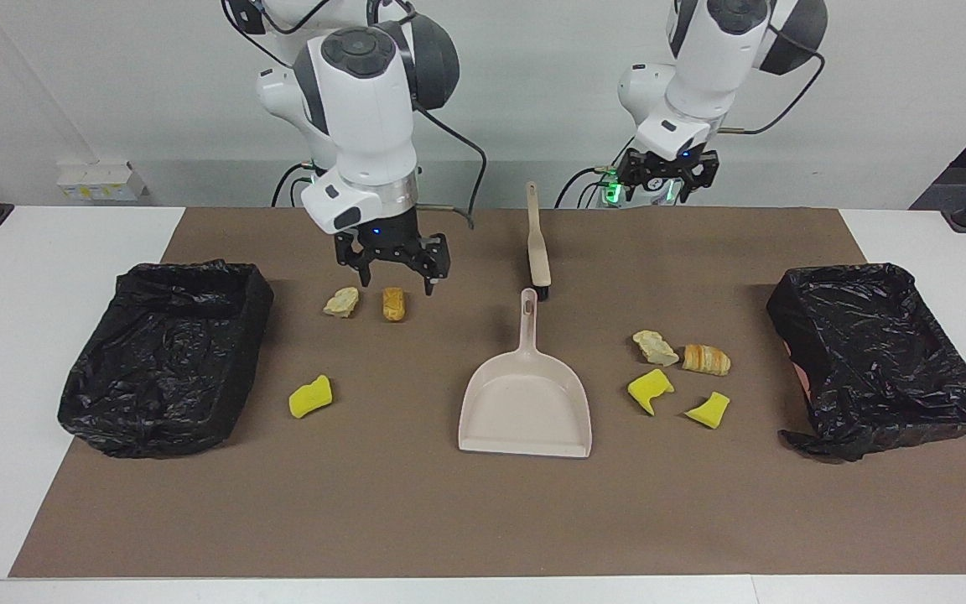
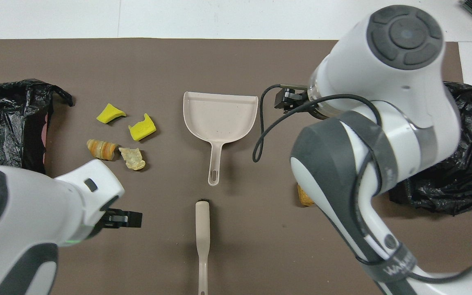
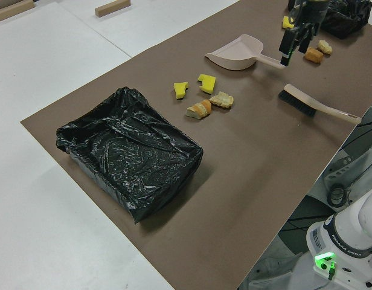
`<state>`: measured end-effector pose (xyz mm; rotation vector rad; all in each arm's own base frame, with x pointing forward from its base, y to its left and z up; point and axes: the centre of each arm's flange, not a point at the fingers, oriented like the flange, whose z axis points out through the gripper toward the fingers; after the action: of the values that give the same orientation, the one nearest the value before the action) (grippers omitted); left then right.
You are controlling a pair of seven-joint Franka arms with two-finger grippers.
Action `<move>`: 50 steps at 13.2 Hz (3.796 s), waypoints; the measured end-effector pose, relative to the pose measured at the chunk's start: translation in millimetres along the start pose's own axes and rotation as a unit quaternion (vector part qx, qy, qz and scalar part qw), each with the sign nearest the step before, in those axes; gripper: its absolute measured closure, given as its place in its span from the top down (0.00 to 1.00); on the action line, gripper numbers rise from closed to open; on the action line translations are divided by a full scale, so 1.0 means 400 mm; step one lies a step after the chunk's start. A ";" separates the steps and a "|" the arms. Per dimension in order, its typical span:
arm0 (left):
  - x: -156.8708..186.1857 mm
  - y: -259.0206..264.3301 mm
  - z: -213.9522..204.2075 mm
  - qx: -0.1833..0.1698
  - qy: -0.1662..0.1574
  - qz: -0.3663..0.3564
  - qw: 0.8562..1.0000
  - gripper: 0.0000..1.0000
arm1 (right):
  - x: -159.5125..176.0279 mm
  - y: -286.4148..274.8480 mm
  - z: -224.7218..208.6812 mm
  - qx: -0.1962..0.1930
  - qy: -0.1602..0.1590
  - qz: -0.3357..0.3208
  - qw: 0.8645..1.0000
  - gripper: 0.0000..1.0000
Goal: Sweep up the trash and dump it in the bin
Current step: 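Reach the right gripper to the dustpan while the left gripper reaches the brush, then lift the brush with the left gripper while the right gripper grasps the dustpan, then sweep the bread and sponge pieces into the dustpan with the left gripper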
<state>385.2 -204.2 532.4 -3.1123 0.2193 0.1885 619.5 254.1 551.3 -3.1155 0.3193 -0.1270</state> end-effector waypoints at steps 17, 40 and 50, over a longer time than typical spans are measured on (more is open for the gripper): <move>-0.280 0.403 0.513 0.009 0.009 0.027 1.000 0.78 | -0.195 -0.422 0.365 -0.004 -0.021 -0.026 0.999 0.96; 0.082 -0.395 0.265 0.051 0.004 -0.151 0.987 0.26 | -0.233 -0.390 0.462 -0.009 -0.046 -0.151 0.987 0.31; 0.282 -0.514 0.395 0.030 -0.011 -0.145 0.989 0.26 | -0.151 -0.303 0.433 -0.017 -0.036 -0.509 0.860 0.31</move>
<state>506.2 -12.7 363.4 -3.0316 -0.2232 0.2039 599.2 384.8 375.7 -2.9112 -1.3374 0.0031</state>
